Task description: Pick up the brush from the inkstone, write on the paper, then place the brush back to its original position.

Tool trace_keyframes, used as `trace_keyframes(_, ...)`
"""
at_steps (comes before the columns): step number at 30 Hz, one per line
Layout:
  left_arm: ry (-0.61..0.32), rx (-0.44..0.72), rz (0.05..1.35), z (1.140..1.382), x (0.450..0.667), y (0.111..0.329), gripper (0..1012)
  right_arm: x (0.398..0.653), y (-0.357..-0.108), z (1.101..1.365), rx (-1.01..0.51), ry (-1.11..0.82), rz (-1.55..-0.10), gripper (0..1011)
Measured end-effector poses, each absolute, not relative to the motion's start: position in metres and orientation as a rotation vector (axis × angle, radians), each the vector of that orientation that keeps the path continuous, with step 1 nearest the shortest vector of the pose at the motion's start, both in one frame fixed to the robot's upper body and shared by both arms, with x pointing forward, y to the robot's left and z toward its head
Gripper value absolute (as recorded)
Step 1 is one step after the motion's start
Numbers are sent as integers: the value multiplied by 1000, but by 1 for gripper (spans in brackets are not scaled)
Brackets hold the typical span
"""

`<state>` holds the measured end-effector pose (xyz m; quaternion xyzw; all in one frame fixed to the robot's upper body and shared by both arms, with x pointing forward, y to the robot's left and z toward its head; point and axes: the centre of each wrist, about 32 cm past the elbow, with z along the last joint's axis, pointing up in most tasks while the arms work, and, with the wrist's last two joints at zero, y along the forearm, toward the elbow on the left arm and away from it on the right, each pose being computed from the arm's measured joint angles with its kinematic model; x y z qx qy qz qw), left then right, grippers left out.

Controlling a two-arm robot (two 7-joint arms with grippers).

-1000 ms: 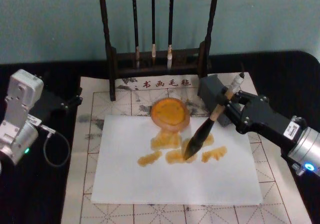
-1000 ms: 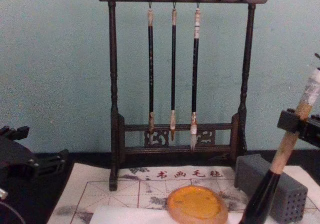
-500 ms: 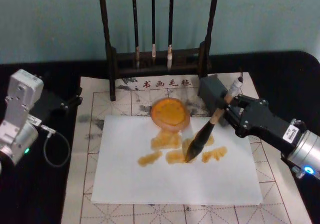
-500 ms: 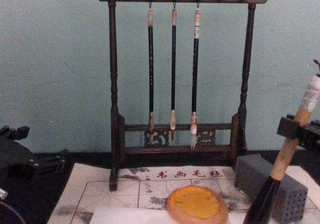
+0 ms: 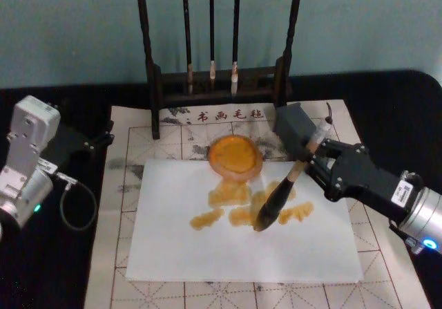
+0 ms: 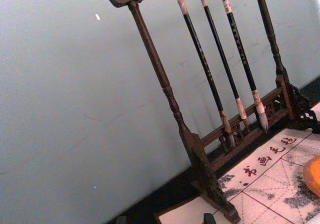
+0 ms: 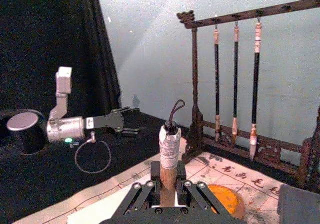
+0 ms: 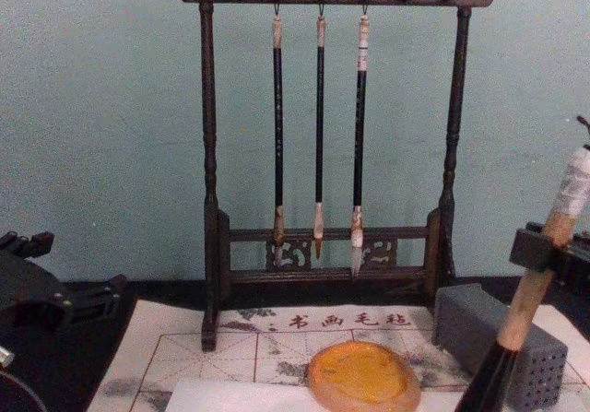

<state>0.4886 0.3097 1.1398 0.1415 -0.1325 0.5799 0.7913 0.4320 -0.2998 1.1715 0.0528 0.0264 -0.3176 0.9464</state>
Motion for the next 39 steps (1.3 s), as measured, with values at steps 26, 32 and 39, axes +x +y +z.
trace_keyframes(26, -285, 304, 1248, 1140, 489, 310, 1001, 418, -298, 1178, 86, 43, -553, 195)
trace_keyframes(32, -285, 304, 1248, 1140, 489, 310, 1001, 415, -298, 1180, 94, 40, -534, 195)
trace_keyframes(39, -285, 304, 1248, 1140, 489, 310, 1001, 414, -298, 1184, 106, 32, -523, 194)
